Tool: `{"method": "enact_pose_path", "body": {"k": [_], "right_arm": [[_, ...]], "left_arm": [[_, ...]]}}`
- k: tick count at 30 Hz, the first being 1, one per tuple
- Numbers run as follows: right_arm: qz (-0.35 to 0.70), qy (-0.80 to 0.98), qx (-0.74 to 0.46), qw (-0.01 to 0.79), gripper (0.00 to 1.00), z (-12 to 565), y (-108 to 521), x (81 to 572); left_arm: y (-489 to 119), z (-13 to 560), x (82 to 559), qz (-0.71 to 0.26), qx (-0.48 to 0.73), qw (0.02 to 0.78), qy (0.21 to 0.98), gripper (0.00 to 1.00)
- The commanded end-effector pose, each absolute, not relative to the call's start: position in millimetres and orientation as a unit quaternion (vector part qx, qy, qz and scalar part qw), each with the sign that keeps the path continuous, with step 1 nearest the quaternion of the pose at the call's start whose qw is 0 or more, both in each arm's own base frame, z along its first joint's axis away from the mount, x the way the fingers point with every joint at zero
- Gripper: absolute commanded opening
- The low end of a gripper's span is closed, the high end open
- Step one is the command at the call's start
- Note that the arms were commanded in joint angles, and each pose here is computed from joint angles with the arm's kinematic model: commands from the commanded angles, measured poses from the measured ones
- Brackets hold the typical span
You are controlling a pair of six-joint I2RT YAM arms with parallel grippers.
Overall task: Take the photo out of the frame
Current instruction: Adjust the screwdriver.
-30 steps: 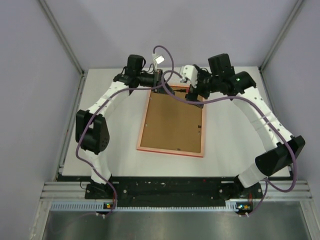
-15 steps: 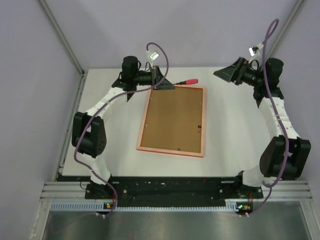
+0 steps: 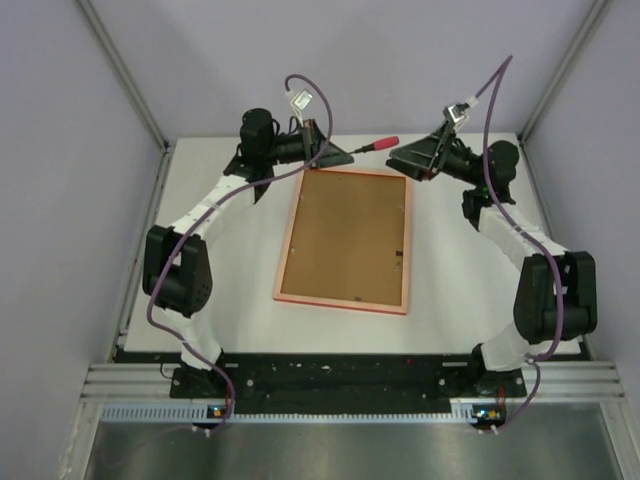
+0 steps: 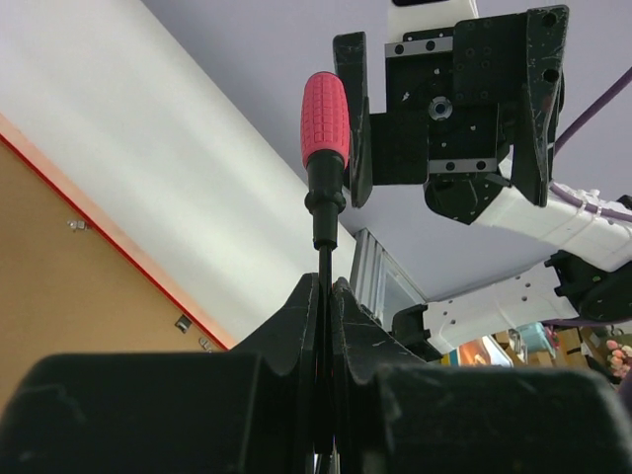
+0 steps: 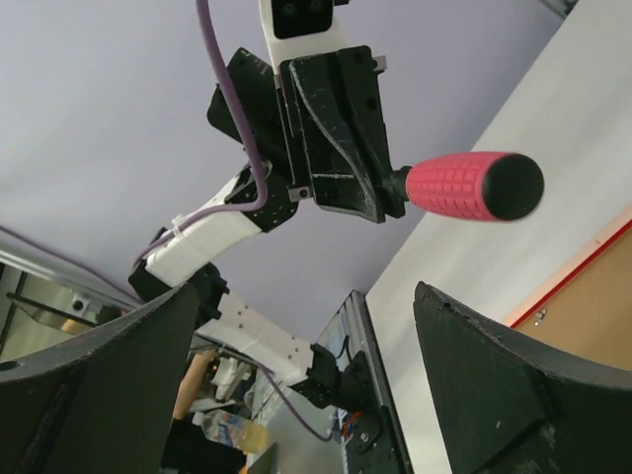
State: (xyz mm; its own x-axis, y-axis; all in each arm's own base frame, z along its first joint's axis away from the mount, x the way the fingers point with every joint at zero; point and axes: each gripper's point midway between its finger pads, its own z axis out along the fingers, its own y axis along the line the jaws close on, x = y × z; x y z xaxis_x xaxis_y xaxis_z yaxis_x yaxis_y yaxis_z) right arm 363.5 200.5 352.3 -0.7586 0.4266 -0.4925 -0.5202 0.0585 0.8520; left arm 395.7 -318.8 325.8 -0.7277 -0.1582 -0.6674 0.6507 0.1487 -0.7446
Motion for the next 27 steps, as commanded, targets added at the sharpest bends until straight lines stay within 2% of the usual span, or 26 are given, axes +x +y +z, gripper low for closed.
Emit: {"method": "enact_pose_path", "body": {"k": [1, 13, 21, 27], "right_arm": [[0.695, 0.618, -0.062, 0.362, 0.88, 371.7, 215.4, 369.6], [0.703, 0.61, -0.034, 0.364, 0.74, 369.5, 216.8, 405.4], [0.71, 0.595, -0.034, 0.376, 0.47, 384.5, 216.8, 406.7], [0.708, 0.597, -0.045, 0.374, 0.45, 387.2, 224.5, 399.3]], "left_arm": [[-328.2, 350.5, 393.5, -0.645, 0.198, 0.346, 0.652, 0.0], [-338.1, 349.7, 379.0, -0.661, 0.205, 0.325, 0.645, 0.0], [-342.5, 349.5, 377.9, -0.664, 0.206, 0.322, 0.643, 0.0], [-343.1, 348.9, 380.3, -0.664, 0.203, 0.324, 0.643, 0.0]]}}
